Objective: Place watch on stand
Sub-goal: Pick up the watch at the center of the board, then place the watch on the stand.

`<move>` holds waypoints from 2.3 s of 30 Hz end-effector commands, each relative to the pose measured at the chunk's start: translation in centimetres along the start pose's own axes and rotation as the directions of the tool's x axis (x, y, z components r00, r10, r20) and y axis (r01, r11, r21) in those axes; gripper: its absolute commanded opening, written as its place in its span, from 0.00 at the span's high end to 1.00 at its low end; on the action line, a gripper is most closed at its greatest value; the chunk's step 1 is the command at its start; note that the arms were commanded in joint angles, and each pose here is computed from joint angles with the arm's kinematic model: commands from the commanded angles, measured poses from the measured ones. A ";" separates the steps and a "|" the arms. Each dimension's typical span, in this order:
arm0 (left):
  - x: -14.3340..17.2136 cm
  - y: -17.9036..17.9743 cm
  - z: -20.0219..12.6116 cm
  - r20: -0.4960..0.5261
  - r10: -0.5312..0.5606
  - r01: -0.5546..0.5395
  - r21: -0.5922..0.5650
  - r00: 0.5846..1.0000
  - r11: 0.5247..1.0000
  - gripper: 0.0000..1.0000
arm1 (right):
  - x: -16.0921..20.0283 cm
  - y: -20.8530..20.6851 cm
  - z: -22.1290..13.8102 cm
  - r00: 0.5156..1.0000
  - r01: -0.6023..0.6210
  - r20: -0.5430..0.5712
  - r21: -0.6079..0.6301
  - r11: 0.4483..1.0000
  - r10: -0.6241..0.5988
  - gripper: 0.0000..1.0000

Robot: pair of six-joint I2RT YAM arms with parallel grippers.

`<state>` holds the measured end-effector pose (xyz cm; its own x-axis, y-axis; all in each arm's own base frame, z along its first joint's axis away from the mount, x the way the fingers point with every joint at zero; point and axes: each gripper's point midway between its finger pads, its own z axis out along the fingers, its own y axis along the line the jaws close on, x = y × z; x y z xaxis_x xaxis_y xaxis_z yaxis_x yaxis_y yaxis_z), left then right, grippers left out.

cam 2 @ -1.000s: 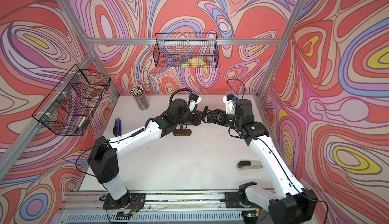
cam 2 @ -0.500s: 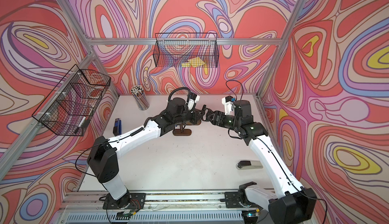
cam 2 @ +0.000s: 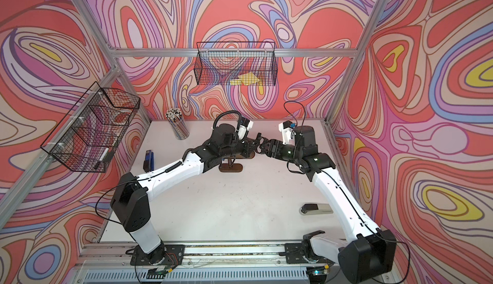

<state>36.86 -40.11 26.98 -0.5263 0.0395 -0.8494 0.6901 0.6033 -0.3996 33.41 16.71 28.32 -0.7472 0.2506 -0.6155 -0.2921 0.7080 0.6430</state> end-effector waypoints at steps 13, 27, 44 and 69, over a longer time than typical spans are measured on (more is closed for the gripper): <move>-2.6 -0.7 -1.4 0.061 0.017 -0.017 0.001 0.998 1.000 1.00 | 0.1 -0.5 0.7 1.000 -0.006 -0.012 -0.004 1.000 0.006 0.49; -4.4 2.0 -6.1 0.140 0.013 -0.002 -0.077 0.990 0.997 0.48 | -0.6 -3.4 0.4 1.000 0.031 -0.008 0.182 0.983 -0.030 0.54; 5.4 18.3 -17.7 -0.012 -0.331 0.254 -0.613 0.944 0.748 0.57 | 1.5 -7.5 3.9 0.989 0.144 -0.105 0.549 0.824 -0.103 0.56; 6.9 20.4 -15.5 0.016 -0.353 0.307 -0.531 0.936 0.790 0.59 | 2.8 -5.7 8.8 0.984 0.178 -0.106 0.567 0.805 -0.142 0.56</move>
<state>39.03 -14.85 18.50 -0.7366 -0.1710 -0.6544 0.1131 0.9228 -0.3683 37.29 18.71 17.37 -0.7908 0.0546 -0.6096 -0.0351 0.9903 0.1342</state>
